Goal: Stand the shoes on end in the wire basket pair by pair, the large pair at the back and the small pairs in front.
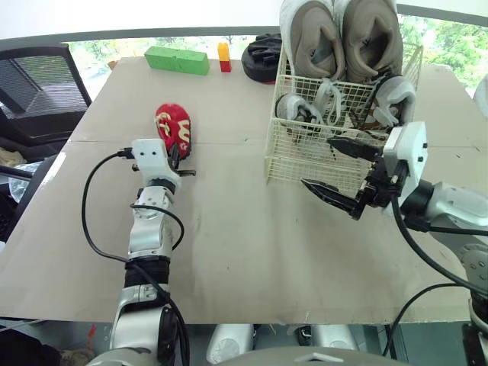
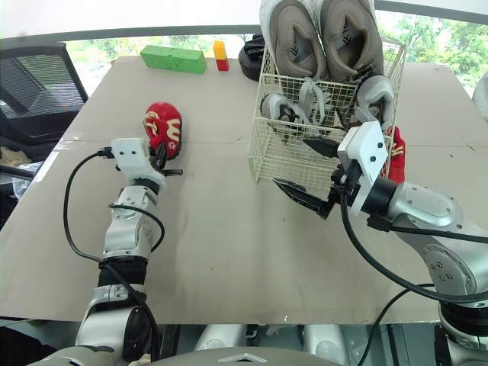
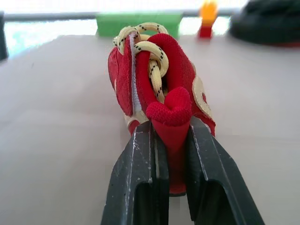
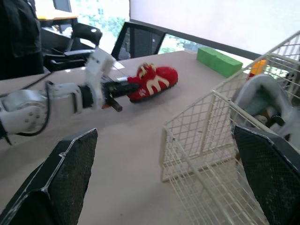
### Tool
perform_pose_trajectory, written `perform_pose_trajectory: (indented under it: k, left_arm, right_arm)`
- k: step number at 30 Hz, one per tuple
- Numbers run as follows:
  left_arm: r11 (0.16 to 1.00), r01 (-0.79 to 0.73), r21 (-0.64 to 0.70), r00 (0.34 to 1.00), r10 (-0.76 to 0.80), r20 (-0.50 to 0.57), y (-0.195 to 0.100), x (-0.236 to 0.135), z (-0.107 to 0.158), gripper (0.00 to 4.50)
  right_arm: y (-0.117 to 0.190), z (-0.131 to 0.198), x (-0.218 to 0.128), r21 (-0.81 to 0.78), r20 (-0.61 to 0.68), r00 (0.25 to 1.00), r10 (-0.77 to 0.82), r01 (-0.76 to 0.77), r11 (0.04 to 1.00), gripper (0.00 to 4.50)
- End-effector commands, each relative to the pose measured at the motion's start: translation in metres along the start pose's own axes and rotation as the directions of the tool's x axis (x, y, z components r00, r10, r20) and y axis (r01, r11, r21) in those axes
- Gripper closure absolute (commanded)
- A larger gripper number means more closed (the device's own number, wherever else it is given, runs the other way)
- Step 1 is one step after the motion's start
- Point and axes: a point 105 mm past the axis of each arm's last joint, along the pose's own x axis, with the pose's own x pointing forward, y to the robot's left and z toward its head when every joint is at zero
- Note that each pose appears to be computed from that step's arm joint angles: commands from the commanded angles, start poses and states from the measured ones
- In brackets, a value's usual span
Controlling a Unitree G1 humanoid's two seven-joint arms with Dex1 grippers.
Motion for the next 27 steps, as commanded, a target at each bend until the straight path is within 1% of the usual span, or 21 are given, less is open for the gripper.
perform_pose_trajectory:
  k: [1, 3, 5, 7, 8, 9, 11, 13, 14, 16, 17, 18, 20, 23, 26, 27]
  left_arm:
    - [0.958, 0.263, 0.114, 0.923, -0.284, 0.259, -0.025, -0.015, 0.077, 4.31]
    - [0.884, 0.401, 0.239, 0.846, -0.458, 0.272, -0.041, -0.031, 0.089, 4.31]
    - [0.814, 0.486, 0.319, 0.777, -0.569, 0.267, -0.050, -0.043, 0.096, 4.31]
    - [0.698, 0.589, 0.407, 0.661, -0.706, 0.253, -0.061, -0.061, 0.104, 4.31]
    - [0.652, 0.620, 0.437, 0.615, -0.749, 0.246, -0.065, -0.068, 0.107, 4.31]
    - [0.624, 0.636, 0.454, 0.587, -0.773, 0.241, -0.067, -0.072, 0.108, 4.31]
    - [0.511, 0.692, 0.510, 0.493, -0.851, 0.182, -0.071, -0.085, 0.105, 4.31]
    - [0.413, 0.716, 0.562, 0.418, -0.899, 0.127, -0.074, -0.094, 0.103, 4.31]
    - [0.358, 0.713, 0.602, 0.383, -0.919, 0.094, -0.076, -0.096, 0.102, 4.31]
    - [0.284, 0.692, 0.663, 0.335, -0.941, 0.053, -0.079, -0.096, 0.101, 4.31]
    - [0.222, 0.675, 0.703, 0.295, -0.955, 0.019, -0.083, -0.097, 0.099, 4.31]
    - [0.181, 0.662, 0.728, 0.268, -0.963, -0.004, -0.086, -0.098, 0.097, 4.31]
    - [0.110, 0.626, 0.772, 0.218, -0.975, -0.038, -0.093, -0.098, 0.094, 4.31]
    - [0.072, 0.568, 0.820, 0.188, -0.981, -0.043, -0.098, -0.094, 0.095, 4.31]
    - [0.071, 0.498, 0.864, 0.175, -0.984, -0.020, -0.104, -0.091, 0.099, 4.31]
    - [0.067, 0.463, 0.884, 0.167, -0.986, -0.013, -0.107, -0.091, 0.101, 4.31]
  right_arm:
    - [-0.009, 0.018, 0.003, -0.078, -0.003, 0.999, 0.038, -0.038, 0.996, 0.00]
    - [-0.017, 0.025, 0.004, -0.169, -0.065, 0.996, 0.068, -0.078, 0.983, 0.00]
    - [-0.024, 0.035, 0.006, -0.248, -0.104, 0.991, 0.080, -0.104, 0.963, 0.00]
    - [-0.034, 0.051, 0.011, -0.288, -0.139, 0.985, 0.103, -0.139, 0.948, 0.00]
    - [-0.038, 0.059, 0.014, -0.294, -0.147, 0.983, 0.106, -0.146, 0.945, 0.00]
    - [-0.042, 0.064, 0.017, -0.296, -0.153, 0.982, 0.107, -0.149, 0.943, 0.00]
    - [-0.045, 0.081, 0.025, -0.326, -0.165, 0.977, 0.136, -0.184, 0.927, 0.00]
    - [-0.045, 0.090, 0.031, -0.350, -0.199, 0.965, 0.171, -0.234, 0.907, 0.00]
    - [-0.043, 0.090, 0.035, -0.344, -0.227, 0.954, 0.198, -0.269, 0.900, 0.00]
    - [-0.040, 0.089, 0.041, -0.313, -0.288, 0.927, 0.242, -0.330, 0.891, 0.00]
    - [-0.038, 0.086, 0.046, -0.295, -0.327, 0.908, 0.263, -0.362, 0.884, 0.00]
    - [-0.037, 0.085, 0.049, -0.283, -0.354, 0.894, 0.274, -0.381, 0.880, 0.00]
    - [-0.028, 0.080, 0.053, -0.256, -0.428, 0.837, 0.341, -0.474, 0.842, 0.00]
    - [-0.020, 0.072, 0.058, -0.219, -0.498, 0.767, 0.406, -0.563, 0.797, 0.00]
    - [-0.024, 0.050, 0.060, -0.182, -0.575, 0.704, 0.416, -0.606, 0.774, 0.00]
    - [-0.025, 0.045, 0.061, -0.164, -0.592, 0.688, 0.419, -0.612, 0.774, 0.26]
